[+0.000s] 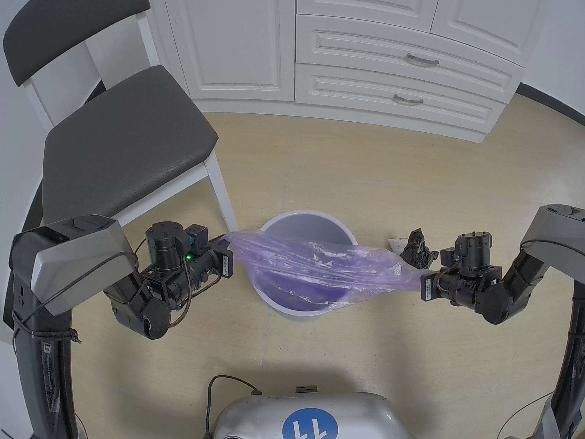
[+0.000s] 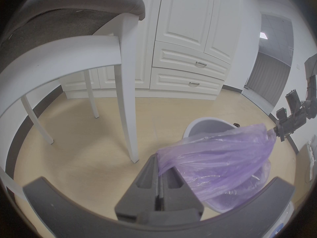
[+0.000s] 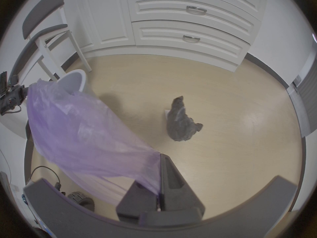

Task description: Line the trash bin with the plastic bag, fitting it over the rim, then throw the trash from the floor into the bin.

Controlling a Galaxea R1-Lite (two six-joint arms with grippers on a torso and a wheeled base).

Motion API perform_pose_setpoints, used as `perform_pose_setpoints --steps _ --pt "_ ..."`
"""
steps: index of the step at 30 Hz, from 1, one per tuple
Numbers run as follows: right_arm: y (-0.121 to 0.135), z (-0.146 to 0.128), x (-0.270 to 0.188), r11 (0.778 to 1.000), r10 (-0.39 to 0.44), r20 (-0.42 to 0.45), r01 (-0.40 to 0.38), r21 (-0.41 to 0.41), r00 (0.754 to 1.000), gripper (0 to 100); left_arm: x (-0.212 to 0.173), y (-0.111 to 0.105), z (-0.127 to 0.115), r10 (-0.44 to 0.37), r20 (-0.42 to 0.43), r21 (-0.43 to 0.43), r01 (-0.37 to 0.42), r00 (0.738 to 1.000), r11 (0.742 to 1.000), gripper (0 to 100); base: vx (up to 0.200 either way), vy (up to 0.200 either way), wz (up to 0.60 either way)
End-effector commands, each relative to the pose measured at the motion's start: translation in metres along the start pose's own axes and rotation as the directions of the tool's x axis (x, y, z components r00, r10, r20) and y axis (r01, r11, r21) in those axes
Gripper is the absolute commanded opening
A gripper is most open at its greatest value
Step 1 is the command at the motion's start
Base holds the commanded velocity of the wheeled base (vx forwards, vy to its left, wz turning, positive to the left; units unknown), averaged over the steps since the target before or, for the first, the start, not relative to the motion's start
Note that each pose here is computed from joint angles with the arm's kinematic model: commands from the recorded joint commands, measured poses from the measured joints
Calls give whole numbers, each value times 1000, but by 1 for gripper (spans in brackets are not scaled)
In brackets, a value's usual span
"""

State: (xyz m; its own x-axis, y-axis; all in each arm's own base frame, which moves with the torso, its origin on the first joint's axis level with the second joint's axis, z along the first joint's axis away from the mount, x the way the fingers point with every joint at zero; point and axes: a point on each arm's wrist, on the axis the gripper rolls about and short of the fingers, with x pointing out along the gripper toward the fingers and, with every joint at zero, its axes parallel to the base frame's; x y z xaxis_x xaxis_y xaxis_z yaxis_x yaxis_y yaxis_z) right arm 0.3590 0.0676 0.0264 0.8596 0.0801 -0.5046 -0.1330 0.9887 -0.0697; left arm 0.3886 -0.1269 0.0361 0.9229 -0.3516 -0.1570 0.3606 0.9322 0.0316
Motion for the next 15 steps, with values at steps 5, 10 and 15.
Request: perform_pose_setpoints --steps 5,10,15 --pt "19 1 9 999 31 95 -33 21 995 0 10 6 -3 14 24 -7 -14 1000 1000 0 0 0 0" --pt "36 14 0 997 63 177 -71 40 982 0 8 18 10 45 63 -14 -44 997 999 0 0 0 0" --pt "51 33 -8 987 74 266 -108 118 961 0 7 14 21 41 109 -32 -37 993 999 0 0 0 0"
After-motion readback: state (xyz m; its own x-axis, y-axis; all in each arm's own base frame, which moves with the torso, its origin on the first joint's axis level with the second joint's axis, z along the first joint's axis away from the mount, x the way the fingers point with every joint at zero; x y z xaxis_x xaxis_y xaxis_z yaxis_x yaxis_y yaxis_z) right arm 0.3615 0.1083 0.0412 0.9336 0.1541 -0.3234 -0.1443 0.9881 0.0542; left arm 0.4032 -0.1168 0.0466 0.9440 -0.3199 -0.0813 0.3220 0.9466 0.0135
